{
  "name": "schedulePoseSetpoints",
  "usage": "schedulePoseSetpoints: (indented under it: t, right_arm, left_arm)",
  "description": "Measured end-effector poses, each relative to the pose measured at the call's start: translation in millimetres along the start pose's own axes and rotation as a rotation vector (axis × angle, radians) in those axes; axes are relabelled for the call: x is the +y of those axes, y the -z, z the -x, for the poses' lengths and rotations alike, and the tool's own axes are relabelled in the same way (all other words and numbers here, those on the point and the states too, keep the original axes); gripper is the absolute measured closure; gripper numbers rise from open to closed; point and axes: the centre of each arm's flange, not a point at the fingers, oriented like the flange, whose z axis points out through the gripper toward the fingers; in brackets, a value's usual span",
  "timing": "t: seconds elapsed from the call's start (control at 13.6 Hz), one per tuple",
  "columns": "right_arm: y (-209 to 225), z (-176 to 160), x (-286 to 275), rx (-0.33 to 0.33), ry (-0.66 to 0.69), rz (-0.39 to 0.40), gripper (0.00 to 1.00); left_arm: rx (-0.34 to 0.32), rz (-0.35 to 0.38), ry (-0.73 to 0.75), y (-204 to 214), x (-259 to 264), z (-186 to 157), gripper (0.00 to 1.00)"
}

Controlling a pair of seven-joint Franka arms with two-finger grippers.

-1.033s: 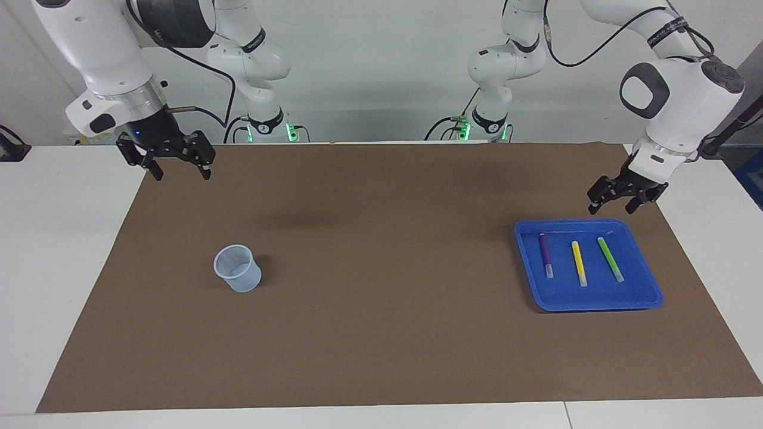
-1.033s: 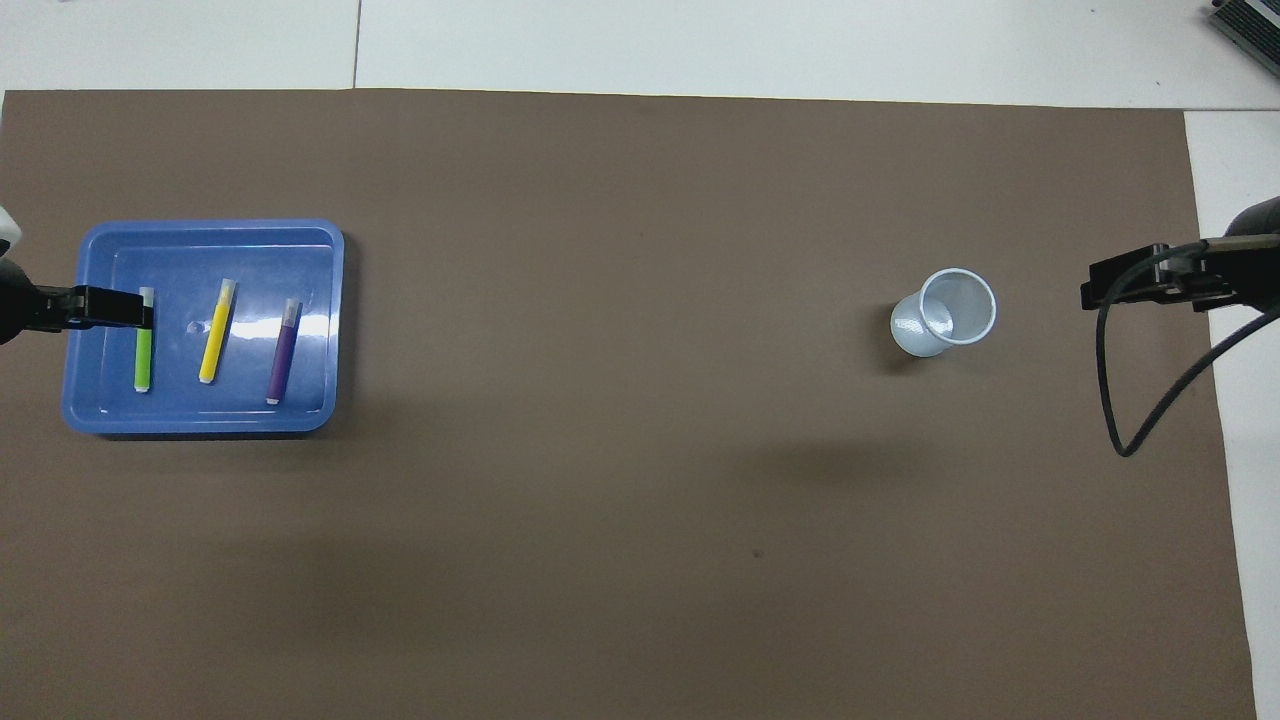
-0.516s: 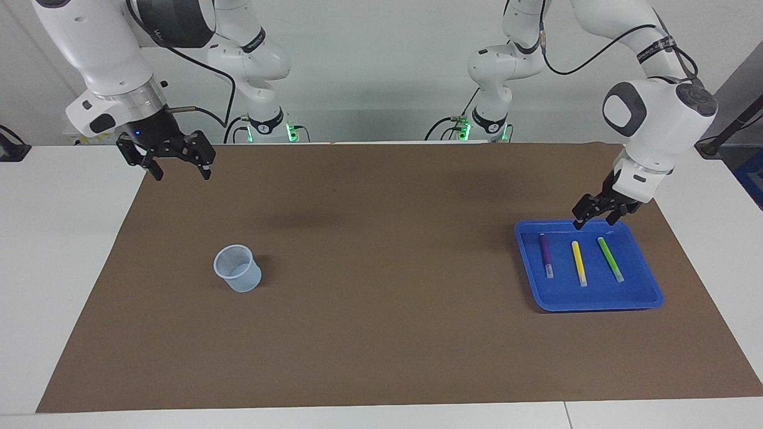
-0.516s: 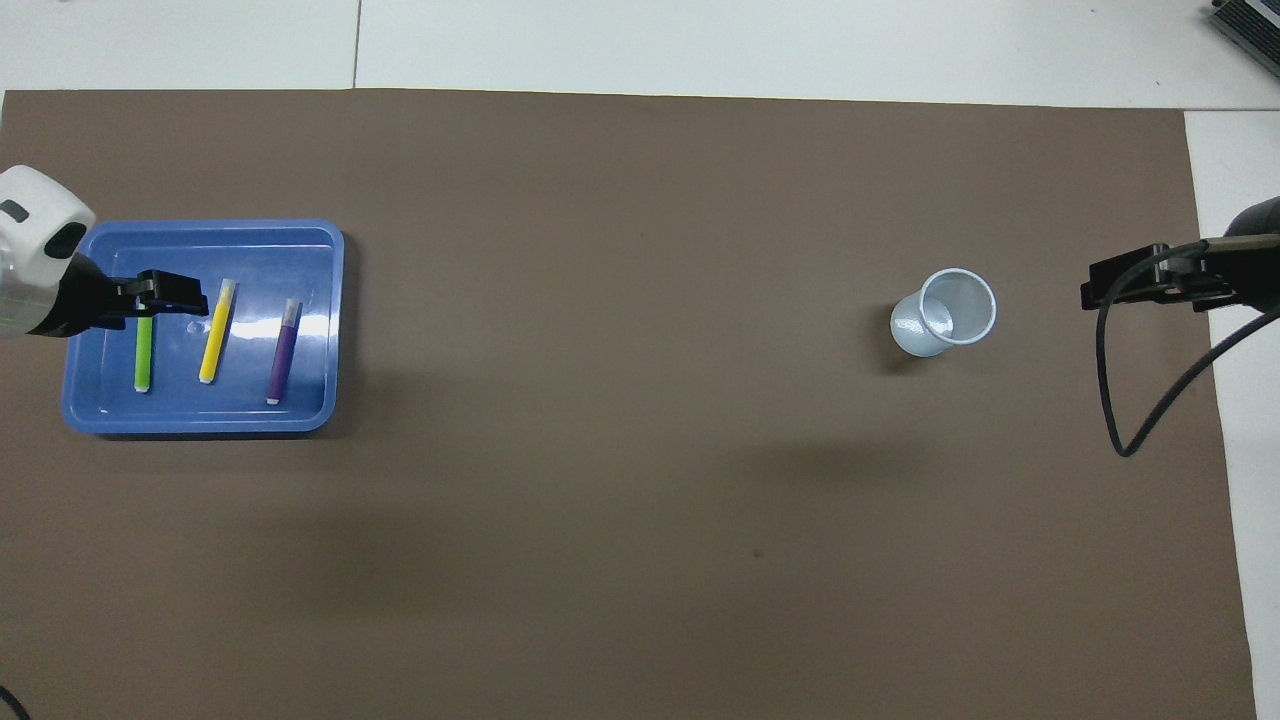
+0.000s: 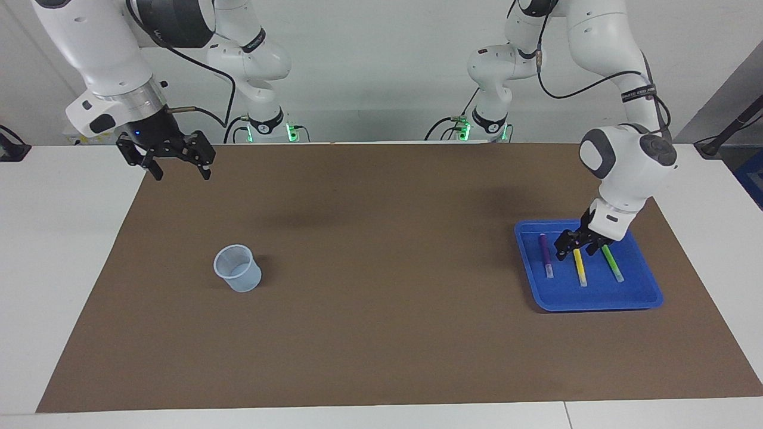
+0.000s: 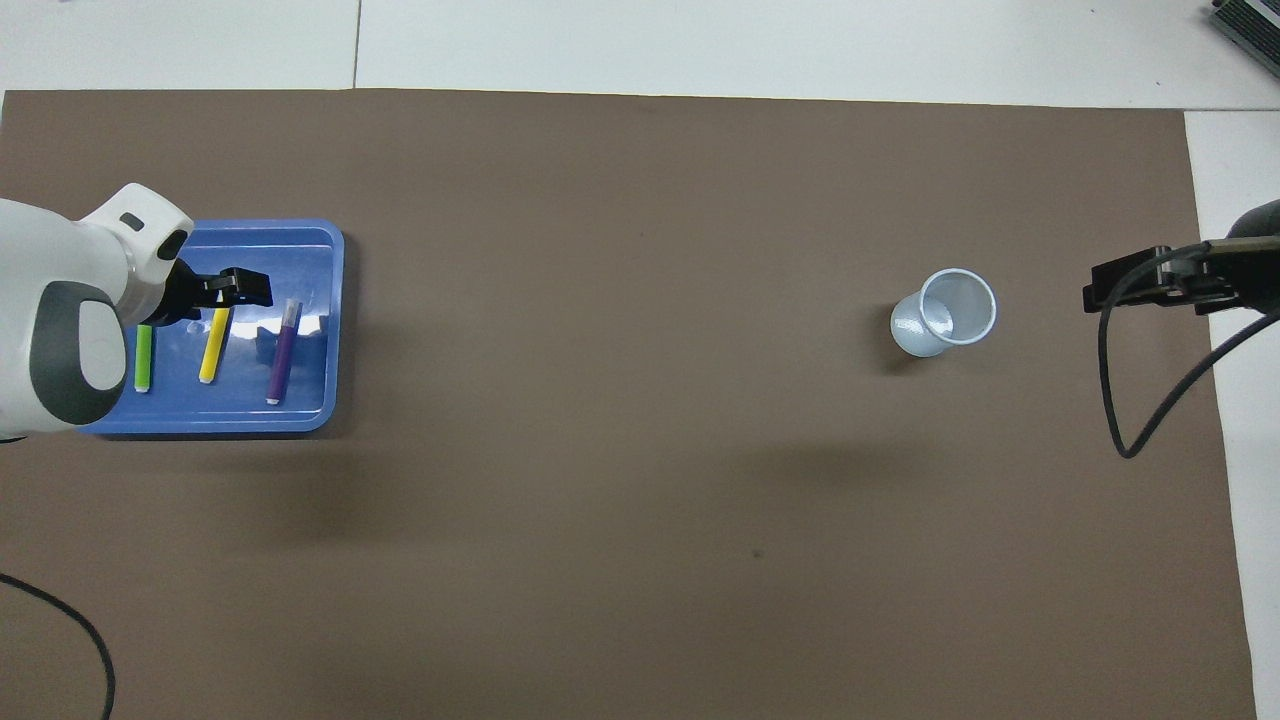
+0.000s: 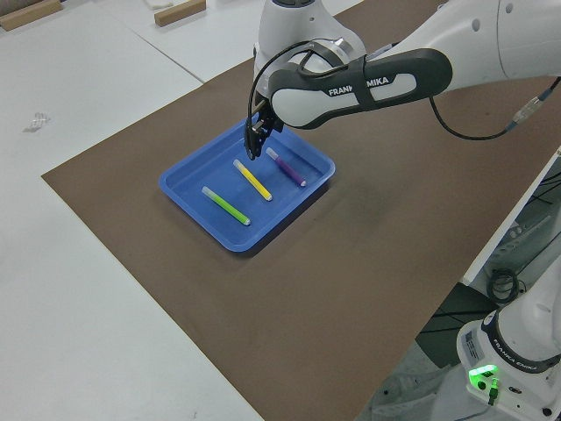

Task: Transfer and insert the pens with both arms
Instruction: 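Lower the left gripper and grasp the purple pen, then lift the purple pen with the left gripper while the right gripper approaches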

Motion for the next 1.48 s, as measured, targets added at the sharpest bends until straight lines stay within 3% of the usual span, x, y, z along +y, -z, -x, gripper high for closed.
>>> schedulePoseSetpoints:
  t: [0.22,0.44,0.59,0.96,1.48]
  right_arm:
    - [-1,1,8,-0.010,-0.014,0.001,0.00]
    - [-1,2,6,-0.013,-0.011,0.001,0.00]
    - [0,2,4,-0.013,-0.008,0.001,0.00]
    - [25,17,1,0.029,-0.003,0.002,0.00]
    - [10,20,-10,0.028,0.016,0.003,0.00]
  left_arm:
    - [-0.029,0.001,-0.007,-9,4,1,0.08]
    - [-0.056,0.003,-0.058,-12,16,5,0.15]
    - [-0.057,0.005,-0.118,-12,18,6,0.30]
    - [-0.070,0.005,-0.170,-22,16,12,0.29]
    - [-0.081,0.006,-0.223,-34,18,21,0.33]
